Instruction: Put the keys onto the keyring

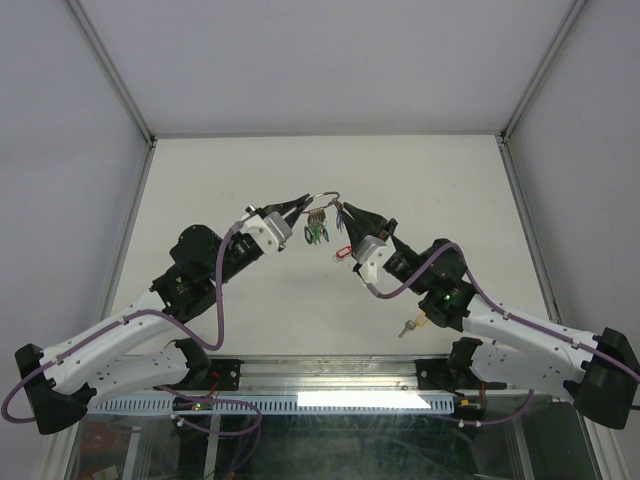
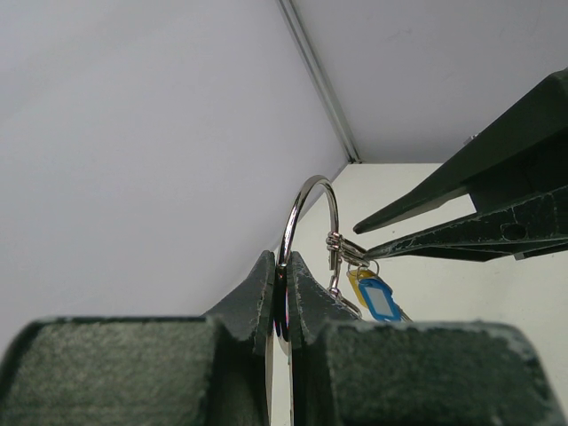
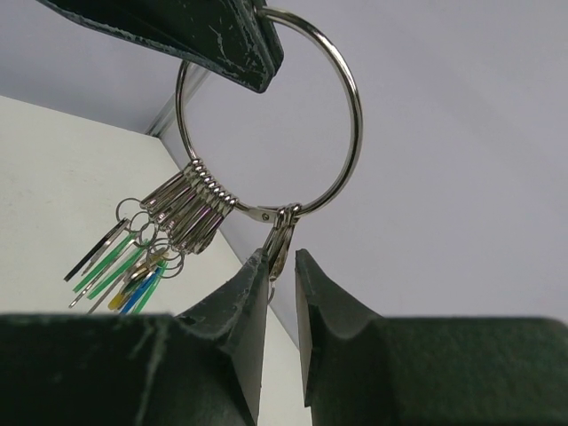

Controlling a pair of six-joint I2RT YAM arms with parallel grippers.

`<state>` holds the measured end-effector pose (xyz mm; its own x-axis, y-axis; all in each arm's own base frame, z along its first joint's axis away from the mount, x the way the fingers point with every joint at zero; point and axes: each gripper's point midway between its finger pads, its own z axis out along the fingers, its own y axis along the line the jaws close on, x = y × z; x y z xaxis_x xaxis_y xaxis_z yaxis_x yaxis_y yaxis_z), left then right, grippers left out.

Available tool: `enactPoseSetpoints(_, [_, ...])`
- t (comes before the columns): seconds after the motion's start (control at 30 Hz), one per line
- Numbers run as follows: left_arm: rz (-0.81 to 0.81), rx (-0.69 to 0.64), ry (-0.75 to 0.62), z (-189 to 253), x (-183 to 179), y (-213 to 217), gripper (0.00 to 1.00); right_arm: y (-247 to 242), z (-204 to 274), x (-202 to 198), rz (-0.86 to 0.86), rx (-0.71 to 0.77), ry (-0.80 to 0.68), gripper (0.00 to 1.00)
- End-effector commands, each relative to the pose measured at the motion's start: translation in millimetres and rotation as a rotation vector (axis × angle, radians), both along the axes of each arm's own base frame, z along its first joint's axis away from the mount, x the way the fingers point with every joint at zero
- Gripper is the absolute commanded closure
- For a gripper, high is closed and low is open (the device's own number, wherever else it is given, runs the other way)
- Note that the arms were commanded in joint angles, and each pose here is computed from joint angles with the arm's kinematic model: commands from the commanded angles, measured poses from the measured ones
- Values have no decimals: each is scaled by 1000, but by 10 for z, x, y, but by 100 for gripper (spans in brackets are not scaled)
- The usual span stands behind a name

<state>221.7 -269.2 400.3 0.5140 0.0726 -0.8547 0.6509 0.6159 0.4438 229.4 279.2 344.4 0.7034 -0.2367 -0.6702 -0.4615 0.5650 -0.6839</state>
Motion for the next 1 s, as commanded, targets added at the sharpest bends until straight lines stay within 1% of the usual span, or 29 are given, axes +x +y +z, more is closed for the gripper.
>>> enactPoseSetpoints(0.0, [-4, -118, -97, 536, -98, 137, 100, -62, 340, 6, -26, 91, -59, 79])
enactPoseSetpoints(0.27, [-3, -117, -95, 532, -95, 137, 100, -79, 350, 5, -31, 96, -64, 83])
enactPoseSetpoints(0.97, [-6, -115, -97, 540, -91, 124, 100, -51, 330, 90, -61, 99, -61, 82])
